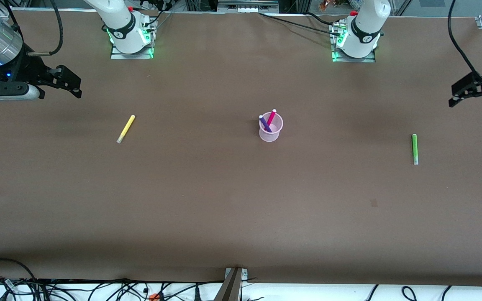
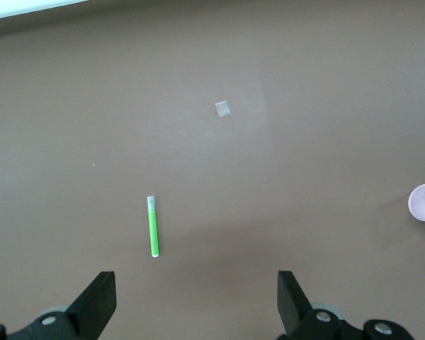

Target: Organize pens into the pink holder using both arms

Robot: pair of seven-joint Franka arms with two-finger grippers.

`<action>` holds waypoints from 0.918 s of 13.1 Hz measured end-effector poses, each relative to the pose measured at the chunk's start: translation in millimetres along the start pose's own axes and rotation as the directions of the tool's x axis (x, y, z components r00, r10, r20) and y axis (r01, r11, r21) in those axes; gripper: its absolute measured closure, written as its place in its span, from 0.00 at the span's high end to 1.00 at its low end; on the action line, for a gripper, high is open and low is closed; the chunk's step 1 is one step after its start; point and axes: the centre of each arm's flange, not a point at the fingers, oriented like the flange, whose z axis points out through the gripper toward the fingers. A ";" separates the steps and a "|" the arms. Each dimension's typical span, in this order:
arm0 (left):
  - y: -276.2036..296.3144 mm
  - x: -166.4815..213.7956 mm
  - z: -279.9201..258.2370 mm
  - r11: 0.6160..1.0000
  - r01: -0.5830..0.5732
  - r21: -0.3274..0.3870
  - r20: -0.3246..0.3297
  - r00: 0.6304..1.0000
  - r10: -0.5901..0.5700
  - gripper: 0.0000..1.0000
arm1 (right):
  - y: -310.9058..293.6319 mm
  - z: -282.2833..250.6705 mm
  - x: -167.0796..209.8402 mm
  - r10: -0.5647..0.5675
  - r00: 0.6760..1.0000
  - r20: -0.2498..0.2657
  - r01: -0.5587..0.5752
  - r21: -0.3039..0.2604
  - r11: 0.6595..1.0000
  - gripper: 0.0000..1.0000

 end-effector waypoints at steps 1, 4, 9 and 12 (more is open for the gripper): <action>1.4 -2.2 -0.4 1.000 0.000 -0.001 0.000 1.000 0.000 1.00 | 0.0 0.0 0.1 0.000 1.000 0.000 0.000 0.000 1.000 1.00; -5.3 -5.4 0.8 1.000 0.014 0.000 0.004 1.000 -0.014 1.00 | -3.6 -0.4 1.1 -0.006 1.000 -0.011 0.006 0.001 1.000 1.00; 4.3 -2.9 0.7 1.000 -0.003 0.002 0.004 1.000 0.003 1.00 | -9.3 -0.5 0.7 -0.017 1.000 -0.012 0.017 0.002 1.000 1.00; -1.4 -4.5 0.6 1.000 0.008 0.004 0.004 1.000 -0.008 1.00 | -9.2 -0.5 0.7 -0.017 1.000 -0.012 0.017 0.002 1.000 1.00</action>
